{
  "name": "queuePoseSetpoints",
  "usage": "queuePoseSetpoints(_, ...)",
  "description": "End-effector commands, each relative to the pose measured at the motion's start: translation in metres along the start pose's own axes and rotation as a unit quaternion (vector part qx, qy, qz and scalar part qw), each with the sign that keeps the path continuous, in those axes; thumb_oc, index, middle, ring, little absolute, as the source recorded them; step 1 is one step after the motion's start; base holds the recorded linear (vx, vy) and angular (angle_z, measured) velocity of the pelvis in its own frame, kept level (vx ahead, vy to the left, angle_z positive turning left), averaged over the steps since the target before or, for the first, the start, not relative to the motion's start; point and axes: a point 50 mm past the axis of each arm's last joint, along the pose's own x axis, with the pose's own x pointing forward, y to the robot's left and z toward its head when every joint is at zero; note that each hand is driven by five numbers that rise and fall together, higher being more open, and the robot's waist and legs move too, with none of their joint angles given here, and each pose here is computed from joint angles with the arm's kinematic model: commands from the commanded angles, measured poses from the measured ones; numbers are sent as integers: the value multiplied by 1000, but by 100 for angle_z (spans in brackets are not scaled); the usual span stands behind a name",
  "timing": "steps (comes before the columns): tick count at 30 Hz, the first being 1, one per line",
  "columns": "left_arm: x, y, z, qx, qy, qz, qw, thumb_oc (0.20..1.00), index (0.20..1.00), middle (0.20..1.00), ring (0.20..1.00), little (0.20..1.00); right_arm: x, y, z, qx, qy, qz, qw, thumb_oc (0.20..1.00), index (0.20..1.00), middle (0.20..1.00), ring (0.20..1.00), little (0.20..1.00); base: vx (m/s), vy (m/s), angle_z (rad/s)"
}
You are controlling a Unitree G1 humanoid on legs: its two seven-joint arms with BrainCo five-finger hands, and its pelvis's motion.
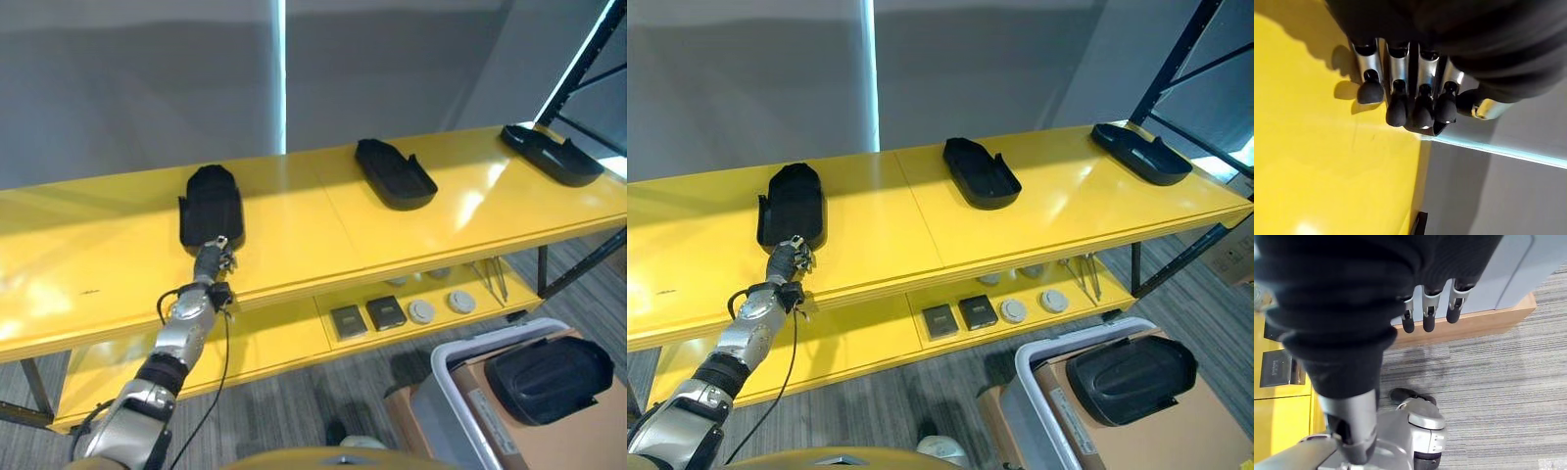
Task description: Move parts from the plastic box to the shelf.
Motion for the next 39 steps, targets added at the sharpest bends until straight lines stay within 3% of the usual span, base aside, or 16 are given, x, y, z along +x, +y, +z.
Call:
queuePoseSetpoints(1, 12, -17, 20, 3, -39, -27, 999, 200, 200, 200, 200, 200, 2, -10, 4, -35, -2, -8, 999, 1000, 1000, 1000, 1000, 1000, 0, 0, 0)
queuePoseSetpoints(4, 7, -27, 30, -12, -61, -72, 995, 200, 200, 200, 200, 200, 2, -11, 4, -31, -3, -11, 999, 1000, 1000, 1000, 1000, 1000, -22, 15, 0)
queuePoseSetpoints(5, -2, -35, 40, -27, -82, -115, 990, 1000, 1000, 1000, 1000, 1000, 2, -14, 6, -23, -2, -16, 1000, 1000, 1000, 1000, 1000, 1000, -67, 61, 0)
queuePoseSetpoints(13, -46, -40, 70, -93, -130, -270, 949, 1000, 1000, 1000, 1000, 1000, 3, -27, 13, 8, 5, -39, 999, 1000, 1000, 1000, 1000, 1000, -90, 140, -27)
queuePoseSetpoints(18, -73, -46, 63, -86, -79, -419, 900, 1000, 1000, 1000, 1000, 1000, 1, -25, -4, 39, 35, -46, 998, 1000, 1000, 1000, 1000, 1000, -118, 180, -9)
queuePoseSetpoints(25, -73, -5, 26, -39, -31, -368, 928, 1000, 1000, 1000, 1000, 1000, 1, -14, -14, 34, 43, -31, 998, 1000, 1000, 1000, 1000, 1000, -197, 77, -81)
queuePoseSetpoints(30, -69, -2, 6, -38, -25, -319, 947, 1000, 1000, 1000, 1000, 1000, 4, -23, 3, 17, 23, -41, 999, 1000, 1000, 1000, 1000, 1000, -184, -62, -143)
queuePoseSetpoints(37, -69, 3, -47, -86, 75, -241, 964, 1000, 1000, 1000, 1000, 1000, 3, -14, -3, 36, 30, -43, 998, 1000, 1000, 1000, 1000, 1000, -5, -265, -123)
queuePoseSetpoints(39, -70, 4, -59, -63, 93, -228, 967, 1000, 1000, 1000, 1000, 1000, 2, -15, -7, 37, 37, -46, 998, 1000, 1000, 1000, 1000, 1000, 48, -231, -19)
